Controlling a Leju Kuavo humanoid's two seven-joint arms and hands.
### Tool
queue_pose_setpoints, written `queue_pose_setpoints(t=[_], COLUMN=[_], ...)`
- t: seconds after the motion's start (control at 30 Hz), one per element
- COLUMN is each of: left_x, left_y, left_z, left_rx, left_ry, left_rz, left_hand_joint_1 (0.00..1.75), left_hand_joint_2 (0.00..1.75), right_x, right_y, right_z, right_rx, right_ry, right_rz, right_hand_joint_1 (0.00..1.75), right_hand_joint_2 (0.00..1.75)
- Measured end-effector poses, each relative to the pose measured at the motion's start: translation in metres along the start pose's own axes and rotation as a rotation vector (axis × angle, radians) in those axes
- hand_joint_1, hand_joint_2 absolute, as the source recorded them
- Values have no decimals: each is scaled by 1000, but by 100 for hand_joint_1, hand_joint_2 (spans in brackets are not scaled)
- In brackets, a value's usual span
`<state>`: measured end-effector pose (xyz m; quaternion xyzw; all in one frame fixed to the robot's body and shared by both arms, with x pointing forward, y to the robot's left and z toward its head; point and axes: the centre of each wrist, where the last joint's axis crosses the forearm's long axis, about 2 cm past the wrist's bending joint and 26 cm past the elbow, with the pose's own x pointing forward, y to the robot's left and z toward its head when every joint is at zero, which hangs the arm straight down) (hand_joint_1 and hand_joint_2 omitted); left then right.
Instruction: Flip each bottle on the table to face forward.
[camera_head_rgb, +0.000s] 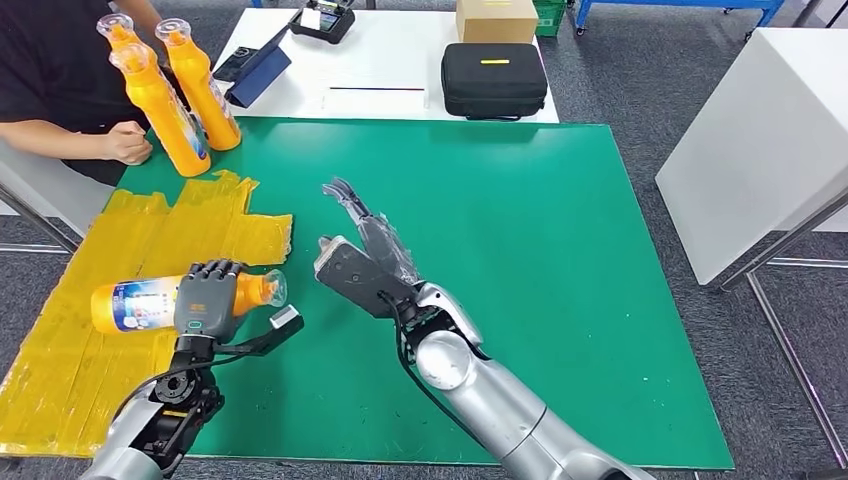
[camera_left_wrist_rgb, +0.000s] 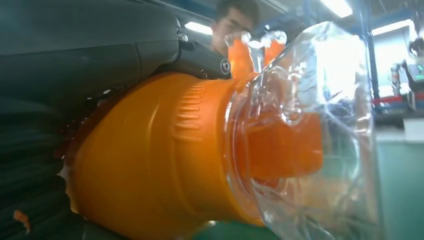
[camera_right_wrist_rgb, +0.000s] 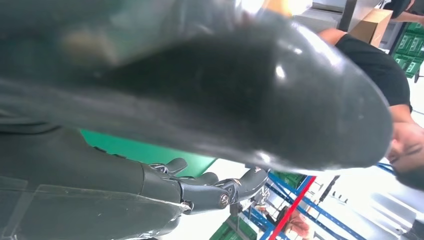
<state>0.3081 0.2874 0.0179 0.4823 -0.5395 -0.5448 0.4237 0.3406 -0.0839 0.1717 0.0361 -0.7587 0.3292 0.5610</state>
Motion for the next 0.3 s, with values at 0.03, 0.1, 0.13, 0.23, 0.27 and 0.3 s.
queue_pose_setpoints(t=[0.03,0.1,0.13,0.23,0.27,0.3], left_x=[1,1,1,2,2,2], left_y=[-1,-1,-1,-4,-5,-5], left_z=[0,1,1,1,1,0], left_rx=[-5,-8,-9,-30,-38,-41], left_ry=[-4,-6,-6,-22,-27,-29], left_rz=[1,1,2,27,37,42], left_hand_joint_1=[0,0,0,0,0,0], left_hand_joint_2=[0,0,0,0,0,0], right_x=[0,0,-1,-2,-3,-4], right_y=[0,0,0,-3,-4,-5], right_z=[0,0,1,2,3,3], right_rx=[0,0,0,-2,-3,-4], right_ry=[1,1,1,5,7,9], right_rz=[0,0,0,0,-1,-2], right_hand_joint_1=[0,0,0,0,0,0], right_hand_joint_2=[0,0,0,0,0,0])
